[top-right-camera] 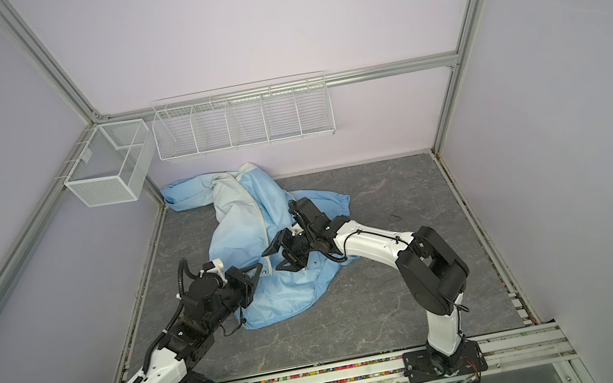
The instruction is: Zip up the jacket
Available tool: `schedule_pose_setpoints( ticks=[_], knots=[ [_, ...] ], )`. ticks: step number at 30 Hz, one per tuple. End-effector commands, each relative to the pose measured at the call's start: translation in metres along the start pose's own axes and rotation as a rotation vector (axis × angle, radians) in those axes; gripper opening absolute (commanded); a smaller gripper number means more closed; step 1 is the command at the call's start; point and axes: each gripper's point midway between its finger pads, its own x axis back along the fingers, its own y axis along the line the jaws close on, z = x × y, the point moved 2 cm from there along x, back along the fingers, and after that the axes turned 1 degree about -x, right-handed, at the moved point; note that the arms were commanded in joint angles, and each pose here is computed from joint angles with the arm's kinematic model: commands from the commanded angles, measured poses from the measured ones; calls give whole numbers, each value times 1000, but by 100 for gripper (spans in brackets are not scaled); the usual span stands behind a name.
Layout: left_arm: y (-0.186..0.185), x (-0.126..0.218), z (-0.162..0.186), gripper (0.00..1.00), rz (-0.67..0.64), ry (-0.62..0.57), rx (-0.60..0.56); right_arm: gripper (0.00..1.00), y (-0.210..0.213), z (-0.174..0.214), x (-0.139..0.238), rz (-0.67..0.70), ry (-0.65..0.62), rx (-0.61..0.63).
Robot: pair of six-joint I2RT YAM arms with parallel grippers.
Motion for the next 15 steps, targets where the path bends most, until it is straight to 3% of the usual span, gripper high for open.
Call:
schedule_pose_setpoints(
  ticks=[1, 13, 15],
  knots=[
    [-27, 2, -4, 0, 80, -13, 5, 46, 13, 1, -6, -44, 20, 1],
    [-14, 14, -4, 0, 66, -28, 36, 10, 22, -2, -12, -93, 50, 10],
    [-12, 18, -4, 20, 64, -29, 42, 7, 23, -2, -10, -89, 51, 36]
  ],
)
